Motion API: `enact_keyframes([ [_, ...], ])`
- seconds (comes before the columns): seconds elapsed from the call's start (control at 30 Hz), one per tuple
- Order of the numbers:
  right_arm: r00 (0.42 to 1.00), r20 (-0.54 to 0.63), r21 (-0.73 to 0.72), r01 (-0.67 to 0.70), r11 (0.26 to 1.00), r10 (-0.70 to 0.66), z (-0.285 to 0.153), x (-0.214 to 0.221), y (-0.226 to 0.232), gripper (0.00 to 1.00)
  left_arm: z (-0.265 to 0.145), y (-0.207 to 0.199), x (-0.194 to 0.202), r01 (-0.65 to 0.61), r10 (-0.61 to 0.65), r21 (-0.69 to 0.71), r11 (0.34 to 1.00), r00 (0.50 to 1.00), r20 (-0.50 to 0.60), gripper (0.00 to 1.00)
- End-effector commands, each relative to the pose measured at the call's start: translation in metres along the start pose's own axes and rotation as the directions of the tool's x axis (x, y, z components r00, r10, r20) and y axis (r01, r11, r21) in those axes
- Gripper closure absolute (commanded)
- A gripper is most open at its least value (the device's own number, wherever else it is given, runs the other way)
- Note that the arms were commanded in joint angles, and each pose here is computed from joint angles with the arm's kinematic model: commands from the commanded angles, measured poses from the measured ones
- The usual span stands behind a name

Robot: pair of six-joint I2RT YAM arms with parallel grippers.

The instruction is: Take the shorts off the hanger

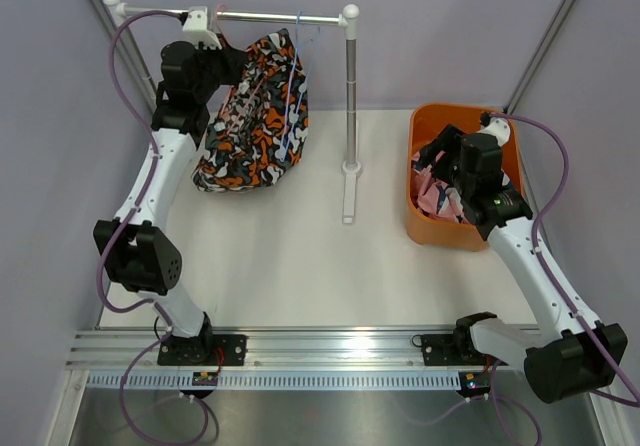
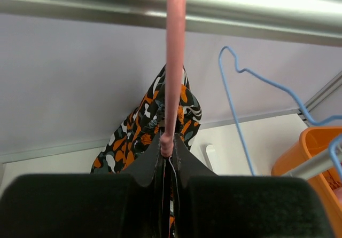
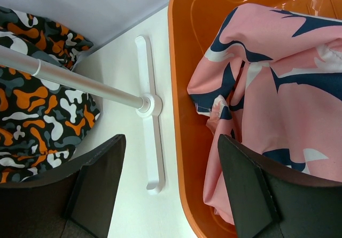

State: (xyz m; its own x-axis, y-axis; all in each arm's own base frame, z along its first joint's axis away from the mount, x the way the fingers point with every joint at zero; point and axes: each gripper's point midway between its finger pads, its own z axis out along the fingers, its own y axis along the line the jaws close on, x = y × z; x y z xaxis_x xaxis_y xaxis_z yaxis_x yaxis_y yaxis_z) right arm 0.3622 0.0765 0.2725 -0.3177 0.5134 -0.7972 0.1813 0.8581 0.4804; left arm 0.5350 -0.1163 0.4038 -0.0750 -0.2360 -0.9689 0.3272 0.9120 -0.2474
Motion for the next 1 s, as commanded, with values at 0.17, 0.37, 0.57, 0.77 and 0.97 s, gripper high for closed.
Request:
enact_keyframes([
  [0.17,0.999,0.031,-0.027,0.013,1.0,-0.012,0.002,-0.009,0.007,0.21,-0.052,-0.04,-0.096,-0.122,0.098,0.083,0.989,0.962,0.255,1.0],
  [0.37,1.0,0.021,-0.029,0.019,0.999,-0.018,0.003,-0.007,0.007,0.21,-0.058,-0.028,-0.089,-0.086,0.088,-0.019,0.996,0.979,0.185,1.0],
  [0.57,1.0,0.015,-0.03,0.025,0.999,-0.025,0.003,-0.006,0.007,0.21,-0.085,-0.02,-0.055,-0.045,0.053,-0.06,0.997,0.989,0.14,1.0],
  [0.77,0.999,-0.004,-0.062,0.048,0.997,-0.048,0.004,-0.005,0.013,0.21,-0.127,-0.018,-0.018,0.031,-0.022,-0.098,0.995,0.996,0.09,1.0],
  [0.97,0.994,-0.071,-0.143,0.071,0.987,-0.082,0.002,0.006,0.028,0.21,-0.177,-0.023,0.029,0.057,-0.067,-0.19,0.98,0.997,-0.042,1.0],
])
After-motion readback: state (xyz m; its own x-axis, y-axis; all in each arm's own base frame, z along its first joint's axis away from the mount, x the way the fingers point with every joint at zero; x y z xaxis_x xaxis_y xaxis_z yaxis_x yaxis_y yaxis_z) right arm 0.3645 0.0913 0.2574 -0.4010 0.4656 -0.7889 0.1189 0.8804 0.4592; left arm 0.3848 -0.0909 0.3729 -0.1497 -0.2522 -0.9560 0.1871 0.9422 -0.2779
